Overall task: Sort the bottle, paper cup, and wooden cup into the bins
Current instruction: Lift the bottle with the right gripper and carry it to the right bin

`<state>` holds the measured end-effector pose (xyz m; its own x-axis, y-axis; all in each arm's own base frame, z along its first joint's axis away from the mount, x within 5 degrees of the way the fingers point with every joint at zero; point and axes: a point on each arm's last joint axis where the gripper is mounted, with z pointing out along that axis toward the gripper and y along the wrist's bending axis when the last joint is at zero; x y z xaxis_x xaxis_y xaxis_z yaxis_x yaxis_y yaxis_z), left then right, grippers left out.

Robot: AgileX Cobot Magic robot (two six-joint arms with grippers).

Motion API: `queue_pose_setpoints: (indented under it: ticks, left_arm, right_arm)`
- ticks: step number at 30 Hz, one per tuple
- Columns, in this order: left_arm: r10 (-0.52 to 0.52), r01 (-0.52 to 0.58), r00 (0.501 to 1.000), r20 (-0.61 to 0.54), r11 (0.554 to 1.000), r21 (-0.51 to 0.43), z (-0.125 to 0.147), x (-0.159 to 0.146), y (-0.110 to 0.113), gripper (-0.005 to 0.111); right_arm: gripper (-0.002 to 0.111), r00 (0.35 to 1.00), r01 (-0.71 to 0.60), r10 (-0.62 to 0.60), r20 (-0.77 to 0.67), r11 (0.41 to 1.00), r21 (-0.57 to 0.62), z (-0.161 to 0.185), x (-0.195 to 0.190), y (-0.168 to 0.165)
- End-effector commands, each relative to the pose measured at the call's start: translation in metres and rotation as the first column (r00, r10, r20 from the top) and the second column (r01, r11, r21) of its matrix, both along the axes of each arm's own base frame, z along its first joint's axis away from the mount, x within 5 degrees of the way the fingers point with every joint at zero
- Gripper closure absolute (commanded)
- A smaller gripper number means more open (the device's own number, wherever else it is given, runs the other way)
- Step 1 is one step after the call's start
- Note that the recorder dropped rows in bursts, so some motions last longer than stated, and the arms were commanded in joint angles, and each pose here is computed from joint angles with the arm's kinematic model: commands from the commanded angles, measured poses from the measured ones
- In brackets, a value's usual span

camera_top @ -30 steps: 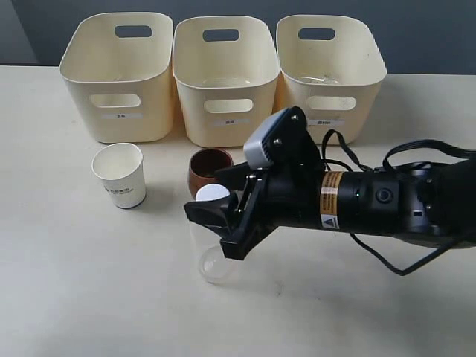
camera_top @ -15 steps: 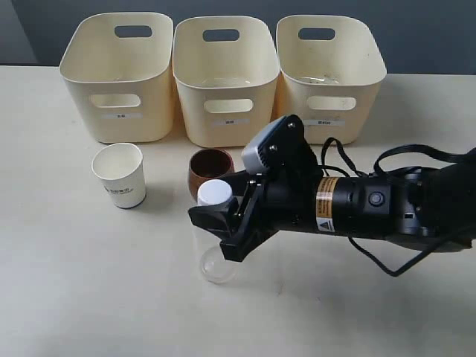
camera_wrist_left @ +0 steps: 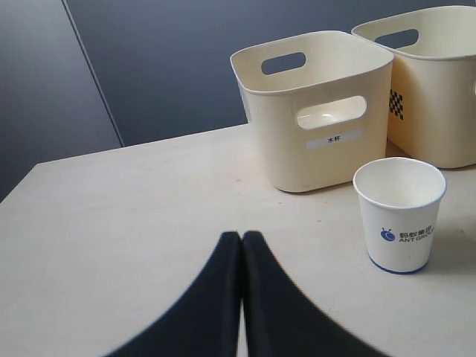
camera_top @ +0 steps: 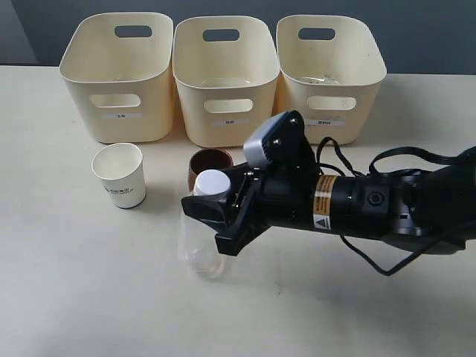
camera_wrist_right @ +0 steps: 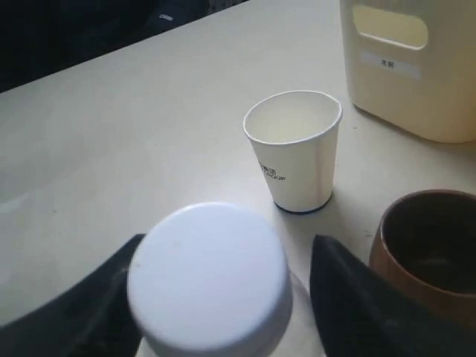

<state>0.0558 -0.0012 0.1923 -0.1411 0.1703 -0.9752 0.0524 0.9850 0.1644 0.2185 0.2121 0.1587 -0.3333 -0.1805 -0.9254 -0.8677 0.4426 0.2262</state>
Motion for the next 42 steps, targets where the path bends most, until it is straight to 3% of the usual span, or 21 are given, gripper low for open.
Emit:
queue_pose_setpoints:
  ticks: [1,10,16,28,39,42]
  left_arm:
    - [-0.003,0.003,1.0,0.004,1.0,-0.005,0.0,0.0,0.0,0.107]
    - [-0.003,0.003,1.0,0.004,1.0,-0.005,0.0,0.0,0.0,0.107]
    - [-0.003,0.003,1.0,0.004,1.0,-0.005,0.0,0.0,0.0,0.107]
    - [-0.003,0.003,1.0,0.004,1.0,-0.005,0.0,0.0,0.0,0.107]
    - [-0.003,0.003,1.0,0.004,1.0,-0.005,0.0,0.0,0.0,0.107]
    - [-0.003,0.003,1.0,0.004,1.0,-0.005,0.0,0.0,0.0,0.107]
  right_arm:
    - [0.108,0.999,0.023,-0.024,0.035,0.999,0.027,0.013,0.001,-0.002]
    - [0.108,0.946,0.267,-0.279,0.165,0.959,0.09,0.075,0.003,-0.027]
    - [0.108,0.794,0.547,-0.586,0.159,0.804,0.233,0.112,0.014,-0.055]
    - [0.108,0.714,0.594,-0.646,0.271,0.763,0.254,0.153,0.034,-0.051]
    - [0.108,0.57,0.729,-0.738,0.362,0.657,0.192,0.155,0.059,-0.054]
    - [0.108,0.509,0.77,-0.786,0.351,0.598,0.22,0.151,0.065,-0.058]
